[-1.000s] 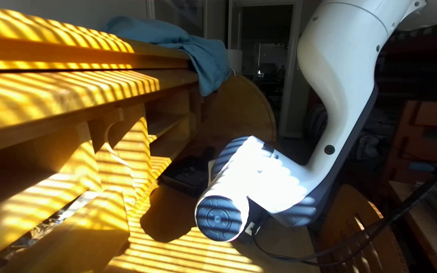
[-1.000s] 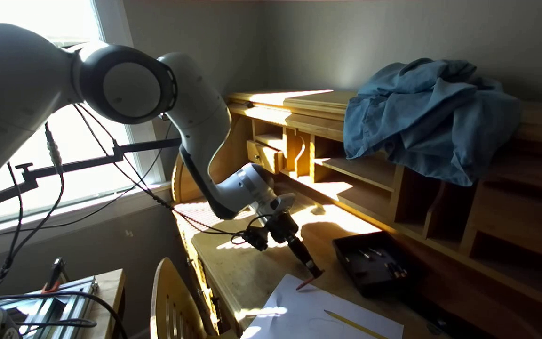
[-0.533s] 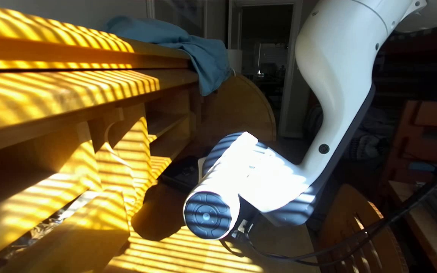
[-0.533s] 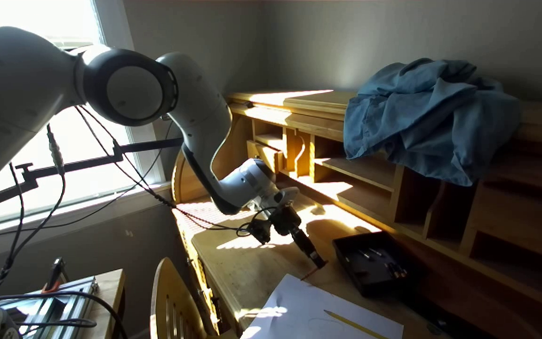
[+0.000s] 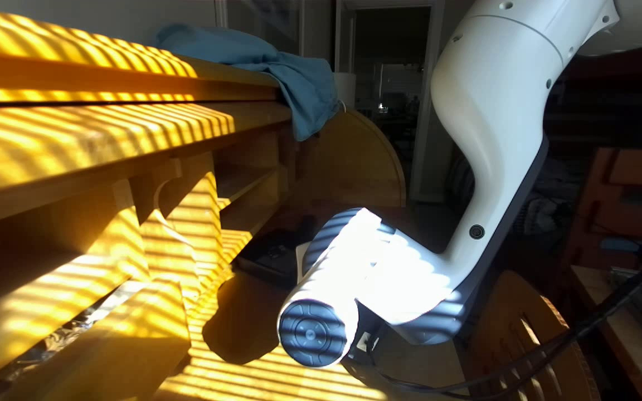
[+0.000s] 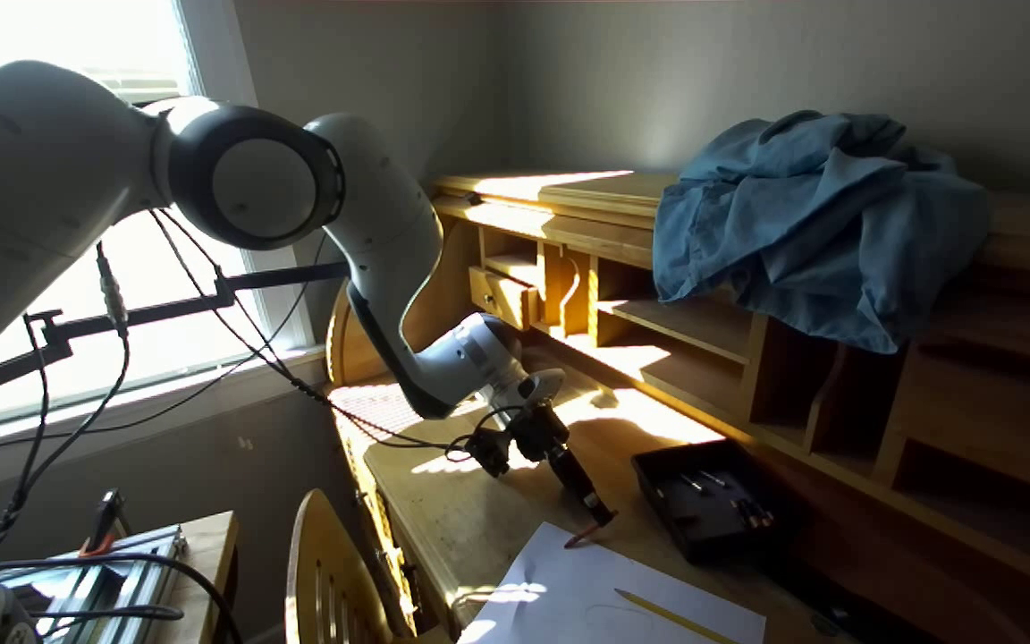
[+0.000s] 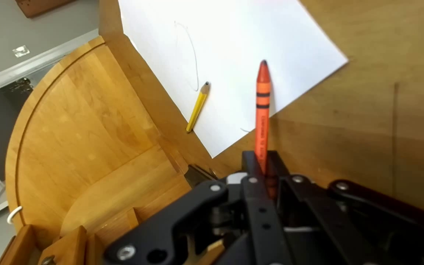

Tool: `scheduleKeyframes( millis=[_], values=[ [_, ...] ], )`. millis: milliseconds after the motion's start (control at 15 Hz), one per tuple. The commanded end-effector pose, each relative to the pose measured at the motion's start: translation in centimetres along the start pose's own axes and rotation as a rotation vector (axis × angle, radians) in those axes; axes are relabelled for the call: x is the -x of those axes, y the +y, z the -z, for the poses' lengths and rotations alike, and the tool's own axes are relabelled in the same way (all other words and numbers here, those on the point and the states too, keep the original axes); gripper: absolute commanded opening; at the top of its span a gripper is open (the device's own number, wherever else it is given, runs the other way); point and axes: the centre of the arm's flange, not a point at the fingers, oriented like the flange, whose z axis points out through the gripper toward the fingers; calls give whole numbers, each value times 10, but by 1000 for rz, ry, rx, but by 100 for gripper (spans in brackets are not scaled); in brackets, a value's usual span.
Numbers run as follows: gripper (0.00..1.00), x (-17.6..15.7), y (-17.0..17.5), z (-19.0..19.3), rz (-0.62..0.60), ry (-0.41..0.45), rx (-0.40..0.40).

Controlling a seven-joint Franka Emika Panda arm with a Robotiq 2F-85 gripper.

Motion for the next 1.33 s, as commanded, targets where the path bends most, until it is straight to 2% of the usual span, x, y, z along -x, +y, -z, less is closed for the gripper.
scheduleKeyframes(
  millis=[0, 1000, 1267],
  values=[
    [2, 6, -2, -2, 17, -33, 8],
    [2, -28, -10, 4, 39, 4, -2],
    [2, -26, -5, 3, 40, -8, 2]
  ],
)
